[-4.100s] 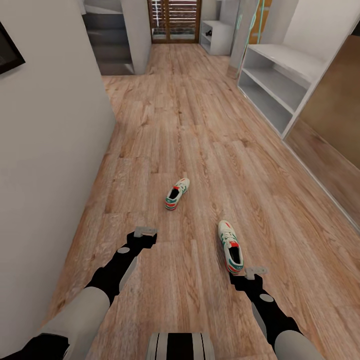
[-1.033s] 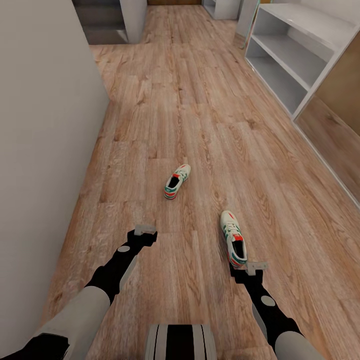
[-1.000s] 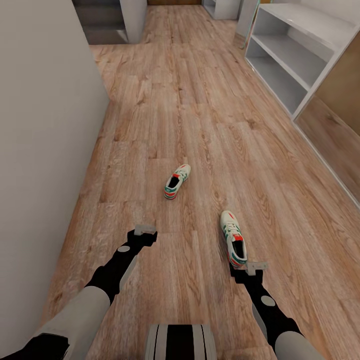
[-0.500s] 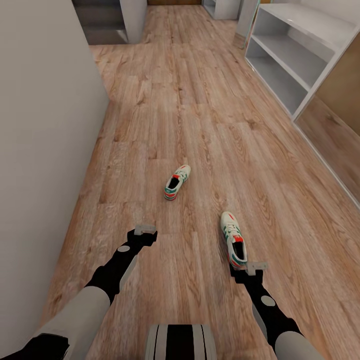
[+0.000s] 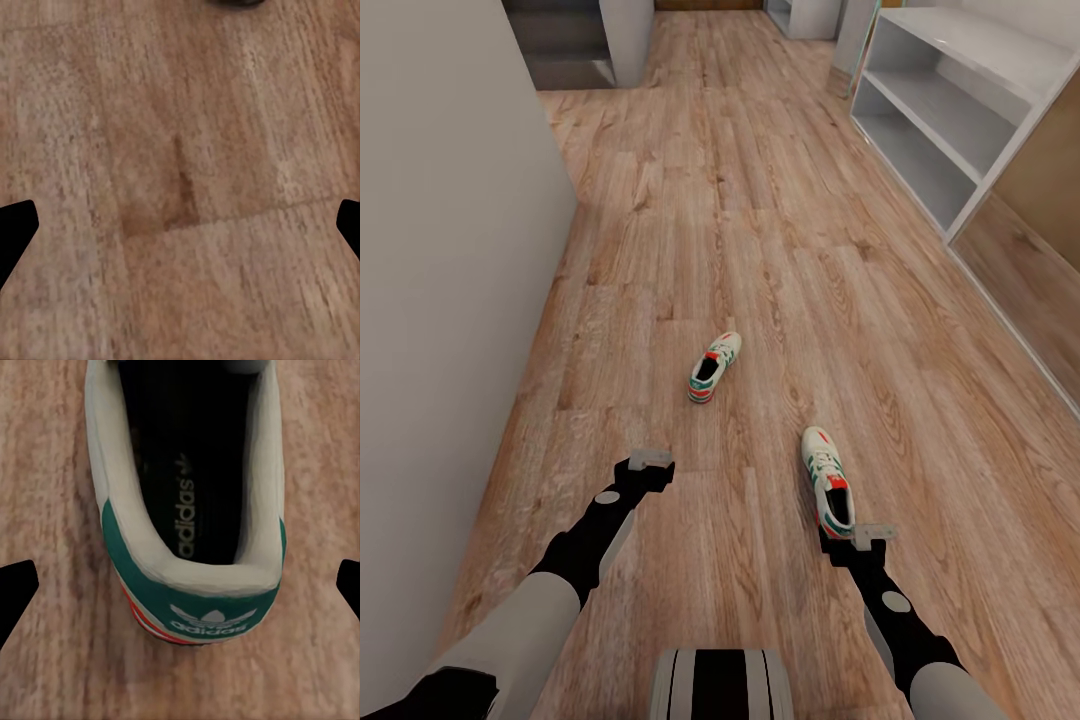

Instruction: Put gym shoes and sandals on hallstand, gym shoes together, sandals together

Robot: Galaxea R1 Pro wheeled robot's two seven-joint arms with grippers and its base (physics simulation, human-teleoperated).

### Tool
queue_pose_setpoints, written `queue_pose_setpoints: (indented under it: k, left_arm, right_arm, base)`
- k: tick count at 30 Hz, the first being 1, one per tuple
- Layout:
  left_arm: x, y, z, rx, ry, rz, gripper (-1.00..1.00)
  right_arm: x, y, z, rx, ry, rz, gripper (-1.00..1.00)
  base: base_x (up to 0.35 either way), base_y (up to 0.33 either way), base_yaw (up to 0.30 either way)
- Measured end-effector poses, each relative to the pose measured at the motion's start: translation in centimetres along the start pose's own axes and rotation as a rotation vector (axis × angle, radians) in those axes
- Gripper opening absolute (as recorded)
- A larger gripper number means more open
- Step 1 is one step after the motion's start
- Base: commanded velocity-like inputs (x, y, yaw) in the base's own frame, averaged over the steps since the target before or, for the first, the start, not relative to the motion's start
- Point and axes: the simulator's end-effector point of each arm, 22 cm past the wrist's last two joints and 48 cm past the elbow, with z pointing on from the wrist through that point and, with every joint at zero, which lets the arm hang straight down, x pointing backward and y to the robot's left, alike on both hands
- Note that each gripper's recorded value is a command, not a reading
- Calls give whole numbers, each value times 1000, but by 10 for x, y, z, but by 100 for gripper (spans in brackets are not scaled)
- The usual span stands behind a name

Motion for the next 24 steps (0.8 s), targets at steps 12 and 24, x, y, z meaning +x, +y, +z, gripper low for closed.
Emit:
queue_pose_setpoints:
  k: [12, 24]
  left_arm:
    - [30, -1, 12, 3, 45, -5, 100]
    - [35, 0, 14, 3, 53, -8, 100]
  right_arm:
    - [27, 1, 5, -2, 44, -2, 100]
    - [32, 1, 6, -1, 52, -2, 100]
  base:
    - [0, 0, 0]
    - [0, 0, 0]
